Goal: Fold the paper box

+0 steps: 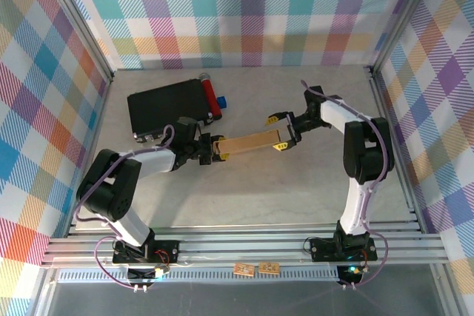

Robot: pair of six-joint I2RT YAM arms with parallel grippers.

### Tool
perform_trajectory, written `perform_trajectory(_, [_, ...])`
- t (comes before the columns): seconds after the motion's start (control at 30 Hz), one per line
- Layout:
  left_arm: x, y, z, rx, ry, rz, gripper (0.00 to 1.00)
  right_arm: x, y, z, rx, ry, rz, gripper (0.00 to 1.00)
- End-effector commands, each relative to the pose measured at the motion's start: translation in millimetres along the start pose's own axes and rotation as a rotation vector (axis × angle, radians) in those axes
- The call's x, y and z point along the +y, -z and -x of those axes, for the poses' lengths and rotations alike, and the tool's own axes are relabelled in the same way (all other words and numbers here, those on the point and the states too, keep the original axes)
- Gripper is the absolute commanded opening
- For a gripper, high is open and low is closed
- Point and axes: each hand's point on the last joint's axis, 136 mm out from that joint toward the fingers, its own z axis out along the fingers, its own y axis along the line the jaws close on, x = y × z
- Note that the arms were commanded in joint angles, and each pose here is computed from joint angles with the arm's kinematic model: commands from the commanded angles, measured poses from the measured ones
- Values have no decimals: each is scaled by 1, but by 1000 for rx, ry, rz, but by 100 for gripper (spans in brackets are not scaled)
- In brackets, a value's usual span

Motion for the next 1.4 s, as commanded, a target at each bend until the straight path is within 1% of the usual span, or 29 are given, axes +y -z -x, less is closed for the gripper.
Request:
perform_trajectory(0.0, [35, 34, 9, -83, 113, 183, 23, 23, 55, -14, -196, 245, 1, 78])
perform_trajectory(0.03, [45, 48, 15, -122, 129, 242, 22, 26, 67, -16, -260, 318, -18, 77])
perform_trajectory(0.13, [57, 79, 25, -177, 125, 340, 23, 38, 92, -29, -415, 586, -42, 66])
perform_trajectory(0.2, [64, 90, 32, -192, 123, 395, 23, 42, 98, -39, -497, 781, -52, 60])
perform_trajectory(0.27, [68, 93, 40, -199, 145, 425, 23, 42, 93, -54, -550, 1013, -73, 53])
perform_trajectory(0.33, [68, 91, 46, -199, 164, 438, 23, 40, 80, -70, -554, 1220, -120, 44])
perform_trajectory(0.37, [67, 89, 50, -202, 167, 445, 23, 37, 69, -80, -537, 1321, -154, 41])
perform_trajectory(0.47, [64, 88, 58, -211, 177, 489, 22, 29, 41, -99, -468, 1555, -251, 38])
perform_trajectory(0.53, [63, 89, 63, -216, 181, 522, 22, 23, 23, -112, -382, 1696, -287, 38])
perform_trajectory(0.67, [61, 91, 70, -232, 183, 541, 22, 15, 5, -115, -273, 1778, -383, 41])
perform_trajectory(0.73, [62, 92, 73, -244, 194, 536, 22, 10, -2, -114, -232, 1792, -454, 41])
perform_trajectory(0.97, [60, 91, 77, -255, 202, 539, 21, 1, -17, -107, -214, 1782, -580, 38])
perform_trajectory(1.13, [62, 92, 79, -259, 208, 547, 21, 8, -20, -113, -213, 1799, -586, 31])
perform_trajectory(1.2, [61, 91, 79, -258, 209, 545, 21, 9, -22, -115, -206, 1803, -592, 27])
perform_trajectory(1.27, [60, 90, 79, -256, 209, 545, 21, 7, -25, -114, -193, 1801, -617, 22])
perform_trajectory(1.37, [58, 90, 80, -256, 207, 543, 21, 1, -28, -109, -190, 1788, -671, 19])
